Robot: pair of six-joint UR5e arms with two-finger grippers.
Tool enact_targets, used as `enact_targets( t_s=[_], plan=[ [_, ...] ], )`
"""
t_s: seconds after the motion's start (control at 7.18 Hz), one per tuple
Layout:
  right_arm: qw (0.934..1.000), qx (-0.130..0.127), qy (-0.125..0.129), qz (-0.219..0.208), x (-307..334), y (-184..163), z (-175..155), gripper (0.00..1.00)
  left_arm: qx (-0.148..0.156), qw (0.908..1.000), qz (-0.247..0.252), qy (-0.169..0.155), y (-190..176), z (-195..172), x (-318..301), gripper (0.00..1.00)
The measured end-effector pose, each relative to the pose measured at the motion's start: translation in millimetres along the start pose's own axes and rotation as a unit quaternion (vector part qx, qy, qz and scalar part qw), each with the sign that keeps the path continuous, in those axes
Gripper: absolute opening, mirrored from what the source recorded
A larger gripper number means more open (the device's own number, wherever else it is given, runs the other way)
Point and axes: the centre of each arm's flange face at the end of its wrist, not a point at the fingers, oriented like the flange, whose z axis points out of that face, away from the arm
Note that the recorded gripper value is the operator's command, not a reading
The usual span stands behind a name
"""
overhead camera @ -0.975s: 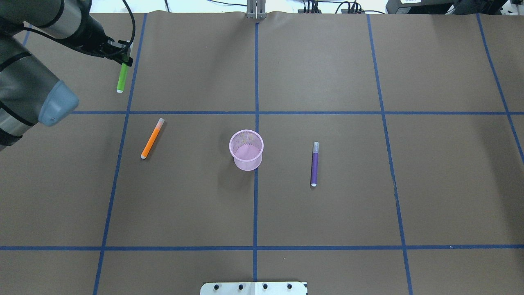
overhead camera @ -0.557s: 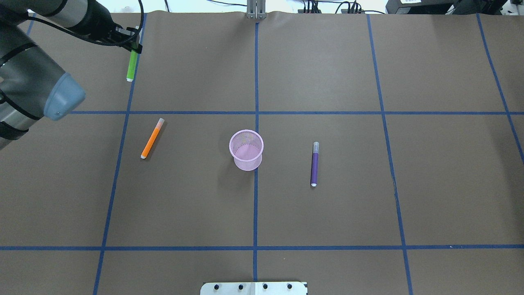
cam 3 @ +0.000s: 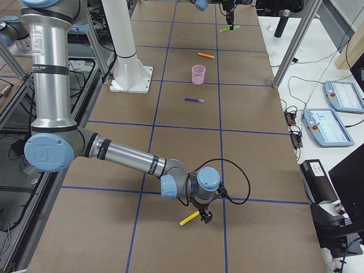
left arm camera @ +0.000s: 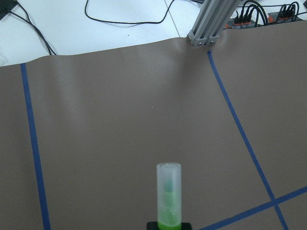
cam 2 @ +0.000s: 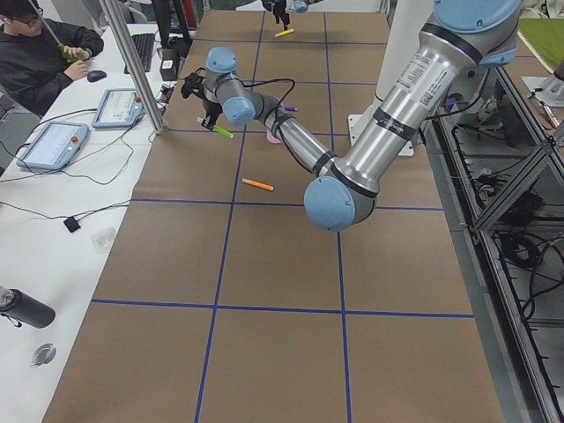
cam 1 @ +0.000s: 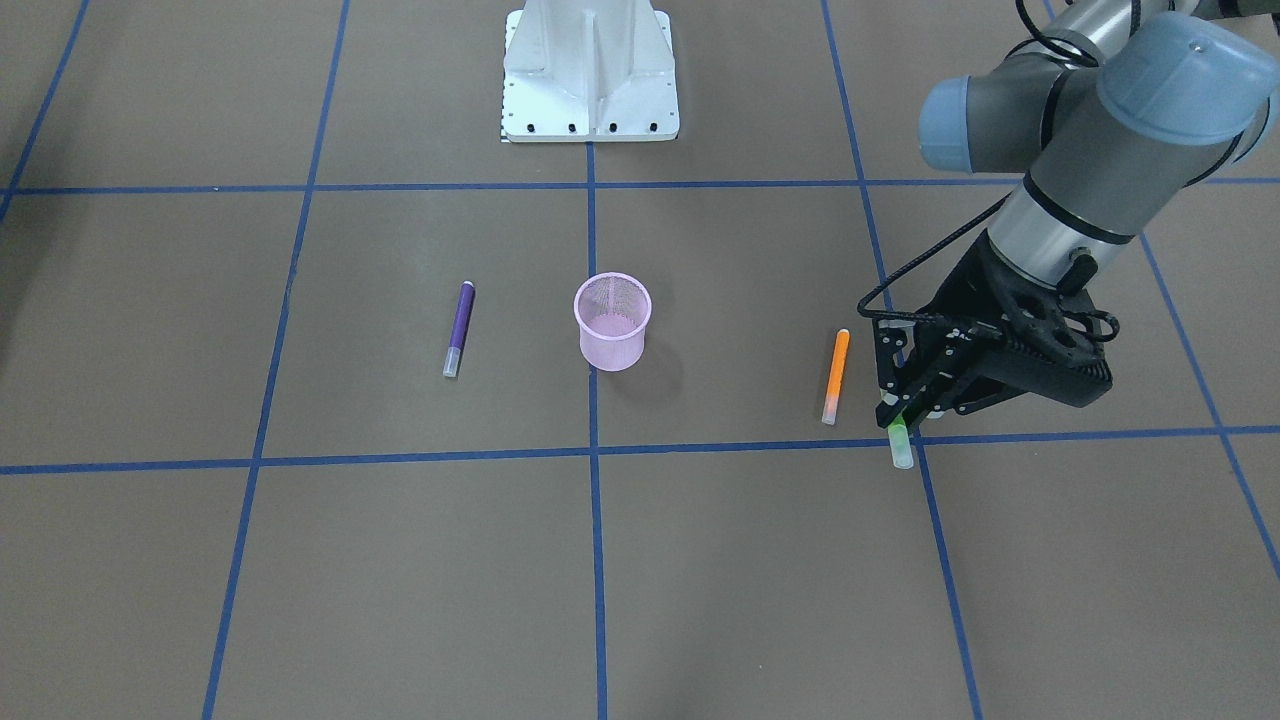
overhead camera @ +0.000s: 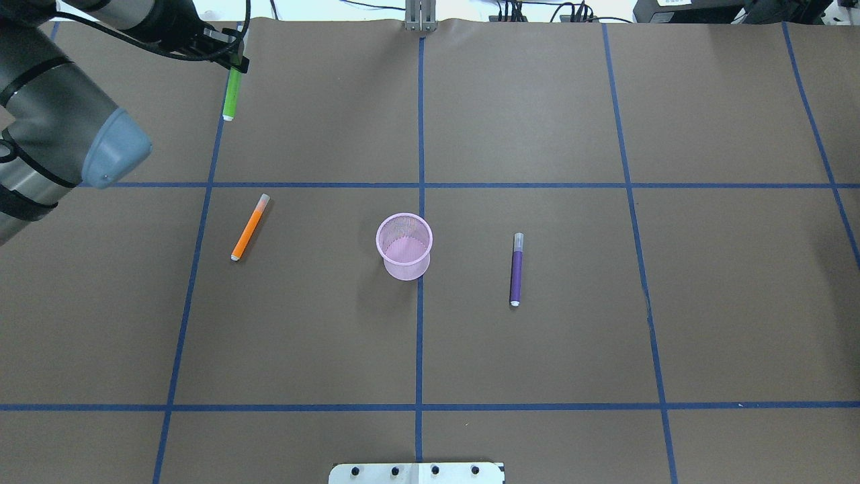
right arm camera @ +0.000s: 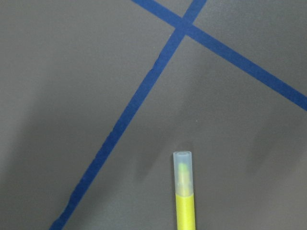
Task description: Collect pens into pen holder
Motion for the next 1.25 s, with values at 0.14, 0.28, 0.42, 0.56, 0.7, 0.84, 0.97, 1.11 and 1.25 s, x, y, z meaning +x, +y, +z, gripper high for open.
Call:
enact_targets(
  t_s=[0.14, 0.28, 0.42, 0.56, 0.7, 0.84, 0.97, 1.11, 1.25],
  plan=[
    [0.9999, -0.005, 0.002, -0.012, 8.8, -7.0, 7.9, 0.87, 0.001, 1.0, 0.001, 0.001, 0.0, -0.6, 0.6, 0.0],
    [0.9998, -0.006, 0.001, -0.017, 13.1, -11.3, 11.7, 0.82, 0.001, 1.0, 0.001, 0.001, 0.0, -1.0, 0.9, 0.0],
    [0.9998, -0.005, -0.002, -0.018, 14.2, -13.1, 13.4, 0.77, 0.001, 1.0, 0.001, 0.001, 0.5, -0.8, 0.2, 0.0],
    [0.9998, -0.002, -0.007, -0.018, 13.6, -13.8, 14.2, 0.73, 0.001, 1.0, 0.001, 0.0, 0.9, -0.7, -0.6, 0.0],
    [0.9998, 0.0, -0.013, -0.018, 12.2, -14.3, 15.2, 0.73, 0.001, 1.0, 0.001, 0.0, 1.0, -0.8, -1.0, 0.0],
    [0.9997, 0.001, -0.016, -0.018, 10.7, -15.2, 16.1, 0.72, 0.001, 1.0, 0.001, 0.0, 1.1, -0.7, -1.3, 0.0],
    [0.9996, 0.0, -0.019, -0.019, 9.1, -16.0, 17.4, 0.63, 0.001, 1.0, 0.0, 0.0, 1.2, -0.7, -1.3, 0.0],
    [0.9996, 0.0, -0.02, -0.02, 8.1, -15.8, 18.7, 0.55, 0.0, 1.0, 0.0, 0.0, 1.2, -0.8, -1.3, 0.0],
    [0.9996, -0.001, -0.021, -0.02, 7.7, -14.8, 19.5, 0.54, 0.0, 1.0, -0.001, 0.0, 1.1, -0.9, -1.5, 0.0]
  ],
)
